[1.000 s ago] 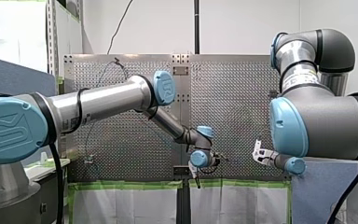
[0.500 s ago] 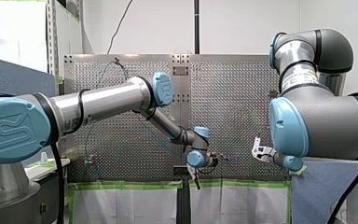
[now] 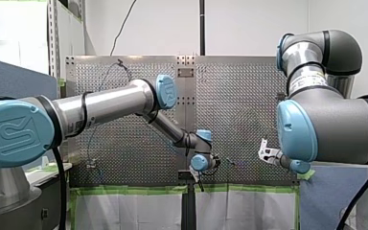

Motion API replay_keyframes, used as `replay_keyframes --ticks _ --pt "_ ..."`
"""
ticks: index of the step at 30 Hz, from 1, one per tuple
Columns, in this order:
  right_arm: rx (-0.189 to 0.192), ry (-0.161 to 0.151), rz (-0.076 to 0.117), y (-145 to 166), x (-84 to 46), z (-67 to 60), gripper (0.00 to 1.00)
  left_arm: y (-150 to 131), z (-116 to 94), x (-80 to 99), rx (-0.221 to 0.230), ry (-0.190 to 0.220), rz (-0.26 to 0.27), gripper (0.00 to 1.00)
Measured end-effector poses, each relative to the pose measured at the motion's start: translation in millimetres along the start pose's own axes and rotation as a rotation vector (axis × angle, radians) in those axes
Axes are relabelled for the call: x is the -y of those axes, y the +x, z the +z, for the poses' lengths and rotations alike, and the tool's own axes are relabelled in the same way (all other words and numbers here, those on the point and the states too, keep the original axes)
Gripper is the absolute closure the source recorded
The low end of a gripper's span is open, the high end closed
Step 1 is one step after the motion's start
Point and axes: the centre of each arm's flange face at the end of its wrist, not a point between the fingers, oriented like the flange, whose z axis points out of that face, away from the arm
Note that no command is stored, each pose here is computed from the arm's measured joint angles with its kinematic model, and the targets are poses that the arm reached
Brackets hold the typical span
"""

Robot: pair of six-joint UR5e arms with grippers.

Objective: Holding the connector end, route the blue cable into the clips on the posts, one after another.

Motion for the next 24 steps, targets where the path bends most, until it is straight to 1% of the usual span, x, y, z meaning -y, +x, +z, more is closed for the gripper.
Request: replay_keyframes --ticks 4,8,9,10,11,12,13,18,20,23,24 --pt "-0.007 0.003 0.001 3.1 -0.8 3.8 1.00 -2.6 1.6 -2.2 0.014 -0.007 -0.001 1.00" --pt "-0.008 0.005 0.001 3.4 0.1 4.9 1.00 -4.2 2.5 -4.2 0.021 -0.013 0.000 1.00" --pt "-0.008 0.006 0.001 3.4 0.3 5.0 1.00 -4.4 2.7 -4.4 0.021 -0.012 0.002 0.79" --pt "-0.008 0.006 0.001 3.3 0.4 5.0 1.00 -4.4 2.6 -4.6 0.020 -0.013 0.006 0.64" --pt "-0.008 0.006 0.001 3.3 0.4 5.0 1.00 -4.2 2.3 -4.7 0.019 -0.015 0.012 0.64" --pt "-0.007 0.006 0.001 3.2 0.5 5.0 1.00 -3.8 1.8 -4.9 0.016 -0.019 0.020 0.44" --pt "-0.007 0.006 0.001 3.2 0.8 5.1 1.00 -3.3 1.0 -5.3 0.012 -0.025 0.030 0.38" --pt "-0.006 0.007 0.002 2.6 1.7 5.2 1.00 0.2 -3.8 -7.0 -0.019 -0.051 0.084 0.41" --pt "-0.005 0.008 0.004 2.0 2.0 5.2 1.00 1.5 -5.2 -6.2 -0.031 -0.051 0.105 0.41" --pt "-0.005 0.008 0.006 1.8 2.1 5.2 1.00 3.5 -6.6 -3.6 -0.047 -0.038 0.135 0.41" --pt "-0.005 0.008 0.006 1.7 2.1 5.2 1.00 4.3 -7.0 -3.0 -0.052 -0.035 0.144 0.35"
